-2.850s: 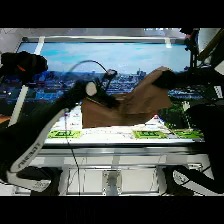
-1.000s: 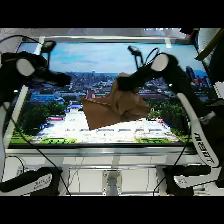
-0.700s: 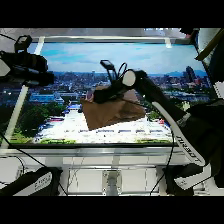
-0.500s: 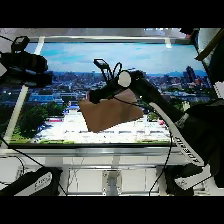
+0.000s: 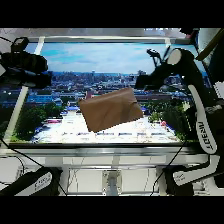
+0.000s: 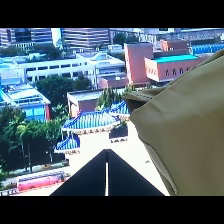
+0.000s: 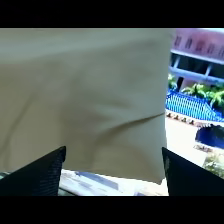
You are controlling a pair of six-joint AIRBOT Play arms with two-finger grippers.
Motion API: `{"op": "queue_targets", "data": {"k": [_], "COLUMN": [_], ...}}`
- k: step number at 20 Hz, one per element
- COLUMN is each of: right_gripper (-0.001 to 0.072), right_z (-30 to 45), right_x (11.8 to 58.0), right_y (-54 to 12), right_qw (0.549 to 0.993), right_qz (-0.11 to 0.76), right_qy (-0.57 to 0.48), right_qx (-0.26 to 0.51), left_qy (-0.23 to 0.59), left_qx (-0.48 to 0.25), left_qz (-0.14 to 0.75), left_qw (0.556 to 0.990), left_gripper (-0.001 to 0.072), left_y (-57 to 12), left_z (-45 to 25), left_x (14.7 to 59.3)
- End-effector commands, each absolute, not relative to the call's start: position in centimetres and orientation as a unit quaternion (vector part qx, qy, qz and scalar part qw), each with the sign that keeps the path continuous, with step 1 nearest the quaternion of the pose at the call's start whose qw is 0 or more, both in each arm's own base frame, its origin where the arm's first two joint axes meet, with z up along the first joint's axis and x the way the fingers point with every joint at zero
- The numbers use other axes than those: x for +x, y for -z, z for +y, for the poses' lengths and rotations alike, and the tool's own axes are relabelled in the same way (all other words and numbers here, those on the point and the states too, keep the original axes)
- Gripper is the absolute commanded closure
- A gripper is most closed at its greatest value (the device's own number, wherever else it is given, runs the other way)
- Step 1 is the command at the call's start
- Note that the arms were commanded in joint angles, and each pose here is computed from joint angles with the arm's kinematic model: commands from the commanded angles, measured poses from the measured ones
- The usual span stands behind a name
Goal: Fold the clothes and pants, and hang the long-sleeved shirts on hangers.
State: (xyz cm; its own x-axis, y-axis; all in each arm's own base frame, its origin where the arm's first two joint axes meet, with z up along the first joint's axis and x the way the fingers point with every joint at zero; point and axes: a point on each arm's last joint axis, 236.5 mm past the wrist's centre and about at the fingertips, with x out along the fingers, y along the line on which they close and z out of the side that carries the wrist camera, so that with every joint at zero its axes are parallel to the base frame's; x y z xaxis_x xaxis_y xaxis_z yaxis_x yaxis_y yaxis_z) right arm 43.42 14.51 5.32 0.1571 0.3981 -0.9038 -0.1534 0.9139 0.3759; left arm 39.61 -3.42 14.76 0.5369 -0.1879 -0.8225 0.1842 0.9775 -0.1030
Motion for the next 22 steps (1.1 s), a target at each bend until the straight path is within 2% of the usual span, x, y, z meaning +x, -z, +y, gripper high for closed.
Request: {"op": "queue_targets", "data": {"k": [1,3,5,9,15,22], "right_gripper": [0.0012,0.0007,0.0006,0.0006,0.0006,0.0015], "right_z": [11.0,9.9,9.6,10.5,14.5,21.2], "right_x": [45.4,46.7,47.4,46.8,45.6,43.4], "right_y": [-4.0,-2.0,0.7,6.0,9.8,7.4], "right_qw": [0.697,0.684,0.682,0.637,0.597,0.547], "right_qz": [0.619,0.617,0.621,0.661,0.690,0.682], "right_qy": [-0.198,-0.197,-0.199,-0.195,-0.216,-0.335], "right_qx": [0.302,0.335,0.331,0.347,0.347,0.351], "left_qy": [0.106,0.106,0.106,0.103,0.102,0.103], "left_qx": [-0.003,-0.003,-0.003,-0.009,-0.009,-0.009], "left_qz": [0.471,0.471,0.471,0.472,0.472,0.472], "left_qw": [0.876,0.876,0.876,0.876,0.876,0.875], "left_gripper": [0.0697,0.0697,0.0696,0.0696,0.0696,0.0696], "left_y": [-14.7,-14.7,-14.7,-14.7,-14.7,-14.7], "left_z": [-3.4,-3.4,-3.4,-3.4,-3.4,-3.4], "left_x": [39.5,39.5,39.5,39.5,39.5,39.5]}}
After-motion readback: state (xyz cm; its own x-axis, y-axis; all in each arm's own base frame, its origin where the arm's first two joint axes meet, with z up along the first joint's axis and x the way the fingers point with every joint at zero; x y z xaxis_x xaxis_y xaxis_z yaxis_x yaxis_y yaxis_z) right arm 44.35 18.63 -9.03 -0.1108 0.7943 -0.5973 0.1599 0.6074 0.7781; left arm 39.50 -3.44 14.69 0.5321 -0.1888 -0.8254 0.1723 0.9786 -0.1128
